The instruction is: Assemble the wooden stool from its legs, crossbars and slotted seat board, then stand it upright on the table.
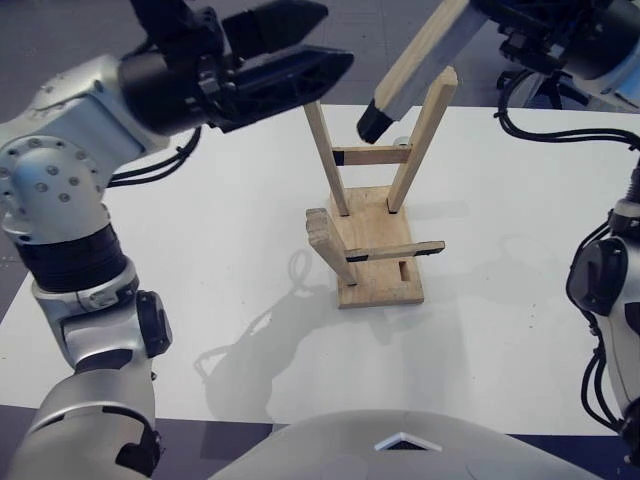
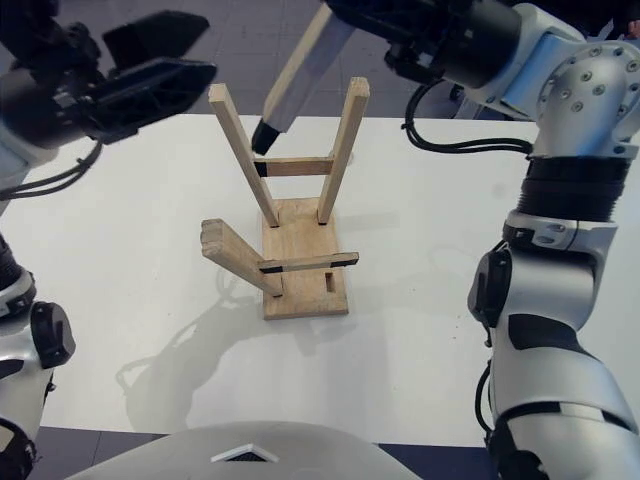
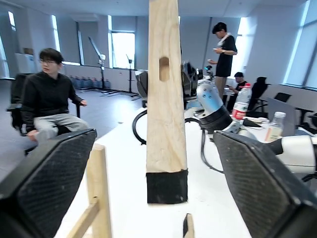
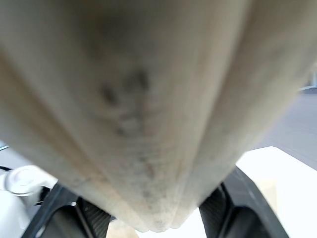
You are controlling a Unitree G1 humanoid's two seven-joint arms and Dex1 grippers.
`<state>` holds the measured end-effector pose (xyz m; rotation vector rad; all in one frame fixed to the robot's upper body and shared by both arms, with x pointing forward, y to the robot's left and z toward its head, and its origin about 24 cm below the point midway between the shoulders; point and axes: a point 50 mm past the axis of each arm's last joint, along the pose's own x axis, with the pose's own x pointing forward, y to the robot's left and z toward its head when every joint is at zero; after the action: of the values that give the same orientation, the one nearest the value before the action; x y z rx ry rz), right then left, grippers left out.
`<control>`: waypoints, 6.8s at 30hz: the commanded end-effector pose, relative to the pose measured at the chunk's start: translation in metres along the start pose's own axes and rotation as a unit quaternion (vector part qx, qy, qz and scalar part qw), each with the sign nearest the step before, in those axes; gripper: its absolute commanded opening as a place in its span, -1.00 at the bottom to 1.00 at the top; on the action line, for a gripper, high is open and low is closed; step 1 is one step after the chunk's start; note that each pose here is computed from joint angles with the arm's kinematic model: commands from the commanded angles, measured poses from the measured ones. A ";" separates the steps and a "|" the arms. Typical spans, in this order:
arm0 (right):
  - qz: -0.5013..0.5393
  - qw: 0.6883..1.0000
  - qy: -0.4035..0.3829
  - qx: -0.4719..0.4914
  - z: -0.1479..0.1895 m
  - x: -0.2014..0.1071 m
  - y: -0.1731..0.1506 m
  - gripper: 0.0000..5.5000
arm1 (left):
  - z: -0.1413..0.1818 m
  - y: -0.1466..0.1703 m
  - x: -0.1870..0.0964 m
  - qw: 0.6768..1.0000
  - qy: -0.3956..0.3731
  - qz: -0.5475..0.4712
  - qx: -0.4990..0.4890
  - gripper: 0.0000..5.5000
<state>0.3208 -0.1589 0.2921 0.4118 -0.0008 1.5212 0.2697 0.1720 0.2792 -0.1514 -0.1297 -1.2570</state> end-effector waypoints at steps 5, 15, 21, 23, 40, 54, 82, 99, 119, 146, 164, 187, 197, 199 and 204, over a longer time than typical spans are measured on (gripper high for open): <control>-0.090 0.993 0.051 -0.062 0.020 -0.046 0.008 -0.25 | 0.001 -0.018 -0.078 0.993 0.094 0.071 0.027 0.73; -0.111 0.962 0.245 -0.041 -0.041 -0.102 0.022 -0.25 | -0.112 -0.058 -0.070 0.956 0.285 0.020 -0.062 0.73; -0.079 0.947 0.312 0.003 -0.109 -0.098 0.020 -0.25 | -0.120 -0.067 -0.057 0.953 0.294 -0.021 -0.074 0.73; -0.069 0.951 0.302 0.005 -0.119 -0.089 0.019 -0.25 | -0.120 -0.065 -0.056 0.951 0.299 -0.021 -0.073 0.73; -0.019 0.972 0.236 0.011 -0.149 -0.029 0.024 -0.25 | -0.125 -0.052 -0.059 0.948 0.310 0.008 -0.068 0.73; -0.122 0.955 0.265 -0.049 -0.156 -0.070 0.031 -0.26 | -0.140 -0.042 -0.077 0.944 0.312 0.056 -0.095 0.73; -0.160 0.948 0.276 0.001 -0.289 -0.186 0.048 -0.26 | -0.138 -0.033 -0.078 0.941 0.319 0.065 -0.089 0.73; -0.077 0.974 0.143 -0.161 -0.201 -0.088 0.042 -0.26 | -0.139 -0.031 -0.077 0.940 0.324 0.058 -0.092 0.73; -0.068 0.975 0.121 -0.174 -0.198 -0.069 0.033 -0.26 | -0.136 -0.032 -0.073 0.939 0.327 0.046 -0.096 0.73; -0.057 0.972 0.150 -0.172 -0.225 -0.070 0.026 -0.26 | -0.137 -0.030 -0.072 0.938 0.332 0.044 -0.095 0.73; -0.042 0.963 0.206 -0.167 -0.235 -0.064 0.023 -0.26 | -0.118 -0.030 -0.064 0.954 0.284 0.057 -0.071 0.73; -0.076 0.953 0.276 -0.102 -0.251 -0.066 0.010 -0.26 | -0.054 -0.042 -0.023 0.977 0.211 0.005 0.028 0.73; -0.083 0.964 0.241 -0.081 -0.238 -0.075 0.001 -0.26 | -0.060 -0.039 -0.023 0.976 0.216 0.008 0.021 0.73; -0.085 0.964 0.239 -0.085 -0.233 -0.075 -0.004 -0.26 | -0.060 -0.039 -0.023 0.976 0.216 0.012 0.021 0.73; -0.063 0.962 0.244 -0.102 -0.235 -0.067 -0.003 -0.26 | -0.062 -0.038 -0.022 0.977 0.213 0.016 0.021 0.73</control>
<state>0.2691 -0.1539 0.0840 -0.1062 0.0718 1.4771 0.2261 0.1702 0.2143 0.1406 0.2301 -1.2411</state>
